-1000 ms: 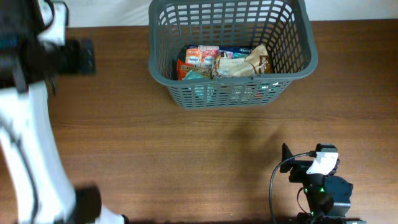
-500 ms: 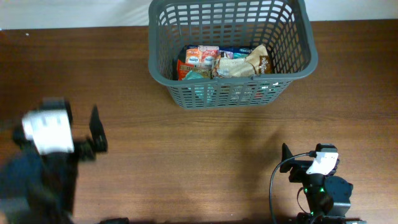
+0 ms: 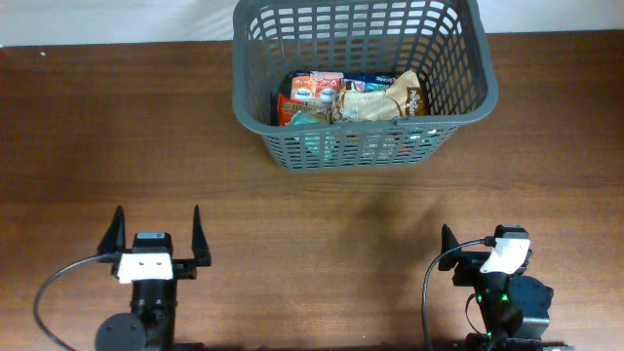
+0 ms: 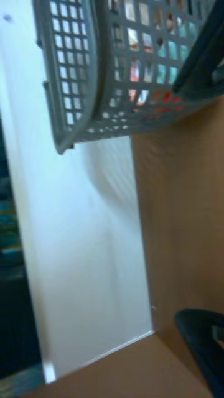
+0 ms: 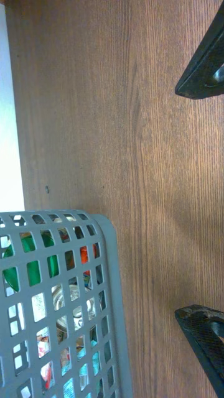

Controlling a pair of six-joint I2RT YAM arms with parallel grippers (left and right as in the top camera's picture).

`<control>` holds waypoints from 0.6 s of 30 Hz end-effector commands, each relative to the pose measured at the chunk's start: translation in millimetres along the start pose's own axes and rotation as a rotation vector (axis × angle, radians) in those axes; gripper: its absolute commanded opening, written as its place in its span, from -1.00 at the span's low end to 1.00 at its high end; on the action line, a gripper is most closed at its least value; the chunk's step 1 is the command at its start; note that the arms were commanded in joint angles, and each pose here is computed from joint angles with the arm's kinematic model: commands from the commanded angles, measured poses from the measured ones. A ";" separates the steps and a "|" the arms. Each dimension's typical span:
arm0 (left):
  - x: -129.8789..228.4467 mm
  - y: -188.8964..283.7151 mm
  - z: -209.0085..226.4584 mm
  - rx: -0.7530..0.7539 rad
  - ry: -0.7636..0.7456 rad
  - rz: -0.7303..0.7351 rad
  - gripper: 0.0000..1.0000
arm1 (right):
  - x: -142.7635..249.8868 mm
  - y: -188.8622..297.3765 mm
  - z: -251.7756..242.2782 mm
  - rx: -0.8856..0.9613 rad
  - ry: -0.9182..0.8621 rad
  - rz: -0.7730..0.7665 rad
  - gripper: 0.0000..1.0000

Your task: Pack container

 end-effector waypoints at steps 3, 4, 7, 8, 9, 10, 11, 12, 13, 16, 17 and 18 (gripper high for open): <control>34.5 -4.4 -1.5 0.020 0.005 0.037 0.98 | 1.2 -0.2 1.1 -0.010 0.010 -0.005 0.97; 38.0 -5.2 -1.4 0.020 0.004 0.041 0.98 | 1.2 -0.2 1.1 -0.010 0.010 -0.005 0.98; 51.6 -7.3 -1.2 0.020 0.004 0.055 0.98 | 1.2 -0.2 1.1 -0.010 0.010 -0.005 0.98; 56.4 -7.7 -1.1 0.019 0.004 0.060 0.98 | 1.1 -0.2 1.1 -0.010 0.010 -0.005 0.98; 61.4 -8.1 -1.0 0.020 0.004 0.067 0.98 | 1.1 -0.2 1.1 -0.010 0.010 -0.005 0.98; 66.6 -8.6 -0.9 0.019 0.004 0.075 0.98 | 1.2 -0.2 1.1 -0.010 0.010 -0.005 0.98; 72.5 -9.5 -0.8 0.019 0.003 0.086 0.98 | 1.2 -0.2 1.1 -0.010 0.010 -0.005 0.98; 78.3 -10.8 -0.7 0.019 0.003 0.098 0.98 | 1.2 -0.2 1.1 -0.010 0.010 -0.005 0.97; 85.8 -12.1 -0.7 0.019 0.002 0.116 0.98 | 1.2 -0.2 1.1 -0.010 0.010 -0.005 0.98; 106.4 -14.6 -0.3 0.017 0.001 0.170 0.98 | 1.2 -0.2 1.1 -0.010 0.010 -0.005 0.98; 107.6 -15.5 -0.4 0.018 0.000 0.161 0.98 | 1.1 -0.2 1.1 -0.010 0.010 -0.005 0.98; 106.9 -16.3 -0.6 0.019 0.001 0.144 0.98 | 1.2 -0.2 1.1 -0.010 0.010 -0.005 0.98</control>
Point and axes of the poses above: each gripper's point midway between its finger pads, its own y axis back along the fingers, its own z axis along the line the jaws close on, x = y × z, the point moved 10 cm from there along y, back along the fingers, and after that the axes turned 9 degrees about y, right-handed, at the moved point
